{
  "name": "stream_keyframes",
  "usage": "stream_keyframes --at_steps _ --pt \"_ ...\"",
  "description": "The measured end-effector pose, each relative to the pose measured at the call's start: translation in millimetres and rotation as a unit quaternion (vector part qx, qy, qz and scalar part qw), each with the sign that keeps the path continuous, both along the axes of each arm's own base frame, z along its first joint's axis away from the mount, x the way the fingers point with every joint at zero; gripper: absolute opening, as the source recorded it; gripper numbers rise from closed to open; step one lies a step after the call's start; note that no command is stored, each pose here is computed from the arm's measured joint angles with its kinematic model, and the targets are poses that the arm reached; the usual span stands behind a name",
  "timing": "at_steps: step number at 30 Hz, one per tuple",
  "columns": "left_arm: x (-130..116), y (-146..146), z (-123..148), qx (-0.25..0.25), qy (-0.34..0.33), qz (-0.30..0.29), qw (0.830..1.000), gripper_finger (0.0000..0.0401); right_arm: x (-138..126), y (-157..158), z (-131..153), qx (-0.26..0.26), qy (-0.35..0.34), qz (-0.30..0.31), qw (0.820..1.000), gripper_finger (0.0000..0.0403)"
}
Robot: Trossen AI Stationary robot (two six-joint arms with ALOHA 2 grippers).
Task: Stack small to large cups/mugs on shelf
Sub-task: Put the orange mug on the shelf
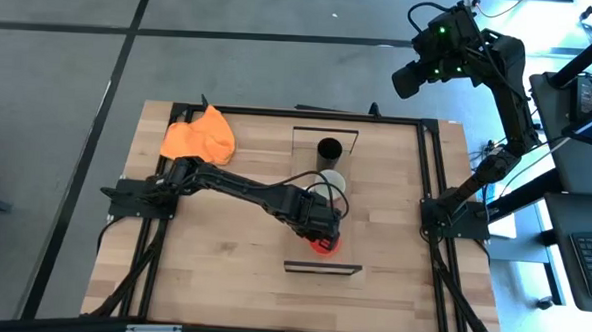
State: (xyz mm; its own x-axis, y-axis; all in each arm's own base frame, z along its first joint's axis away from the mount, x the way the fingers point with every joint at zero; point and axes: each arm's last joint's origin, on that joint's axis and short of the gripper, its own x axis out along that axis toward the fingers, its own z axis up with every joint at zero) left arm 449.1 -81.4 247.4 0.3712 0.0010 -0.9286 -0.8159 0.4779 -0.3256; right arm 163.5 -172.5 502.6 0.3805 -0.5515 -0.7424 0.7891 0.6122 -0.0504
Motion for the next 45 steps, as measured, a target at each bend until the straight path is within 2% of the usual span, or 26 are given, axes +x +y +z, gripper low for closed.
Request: stream_keyframes --at_steps 26,45 --pt "2.6 -4.7 1.5 -0.022 -0.016 -0.009 1.0 0.0044 0.0 0.0 0.0 0.0 0.0 -0.001 1.0 0.011" --pt "-7.8 -6.7 21.7 0.007 -0.032 0.001 0.999 0.0044 0.0 0.1 -0.1 0.005 -0.005 -0.008 1.0 0.011"
